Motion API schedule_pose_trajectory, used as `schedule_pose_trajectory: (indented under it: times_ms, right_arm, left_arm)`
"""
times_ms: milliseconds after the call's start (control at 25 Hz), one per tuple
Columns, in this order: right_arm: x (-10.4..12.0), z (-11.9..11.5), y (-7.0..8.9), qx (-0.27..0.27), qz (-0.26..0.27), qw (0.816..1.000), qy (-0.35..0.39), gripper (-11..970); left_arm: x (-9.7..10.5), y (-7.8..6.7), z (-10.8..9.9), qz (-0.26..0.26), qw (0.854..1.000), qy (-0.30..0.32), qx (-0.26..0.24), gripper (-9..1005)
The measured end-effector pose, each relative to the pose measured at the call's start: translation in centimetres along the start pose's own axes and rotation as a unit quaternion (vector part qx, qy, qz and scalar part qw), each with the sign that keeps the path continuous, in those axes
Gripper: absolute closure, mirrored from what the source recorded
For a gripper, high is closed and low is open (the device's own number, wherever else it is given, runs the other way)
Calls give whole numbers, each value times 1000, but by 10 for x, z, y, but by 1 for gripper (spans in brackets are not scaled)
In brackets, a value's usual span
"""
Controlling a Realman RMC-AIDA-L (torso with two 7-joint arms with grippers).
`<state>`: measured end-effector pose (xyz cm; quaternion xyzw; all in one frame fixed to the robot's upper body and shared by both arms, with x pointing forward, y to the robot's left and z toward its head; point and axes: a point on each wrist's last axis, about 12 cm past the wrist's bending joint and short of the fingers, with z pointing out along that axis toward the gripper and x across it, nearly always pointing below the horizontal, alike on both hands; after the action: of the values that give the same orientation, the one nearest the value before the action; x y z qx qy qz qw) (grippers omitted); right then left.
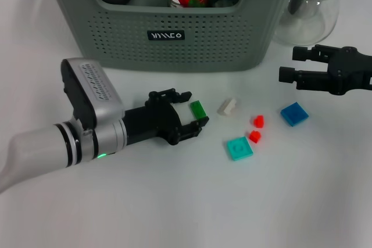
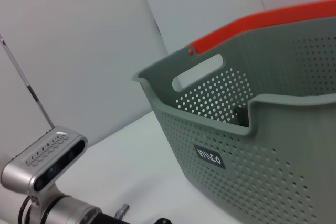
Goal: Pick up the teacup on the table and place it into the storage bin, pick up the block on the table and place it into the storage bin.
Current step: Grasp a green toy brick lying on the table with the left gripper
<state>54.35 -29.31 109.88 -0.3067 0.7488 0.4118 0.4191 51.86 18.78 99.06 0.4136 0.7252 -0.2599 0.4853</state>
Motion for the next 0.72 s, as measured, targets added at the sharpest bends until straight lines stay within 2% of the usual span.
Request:
schedule_pose_trajectory:
  times_ms: [400, 720]
  right_arm:
    - [0, 0, 0, 0, 0, 1000, 0, 104]
    - [0, 1, 1, -1, 0, 1000, 0, 104]
  left_arm:
    - [-1, -3, 4, 26, 1000, -1, 2, 338]
    - [-2, -2, 9, 27, 1000, 8, 2, 387]
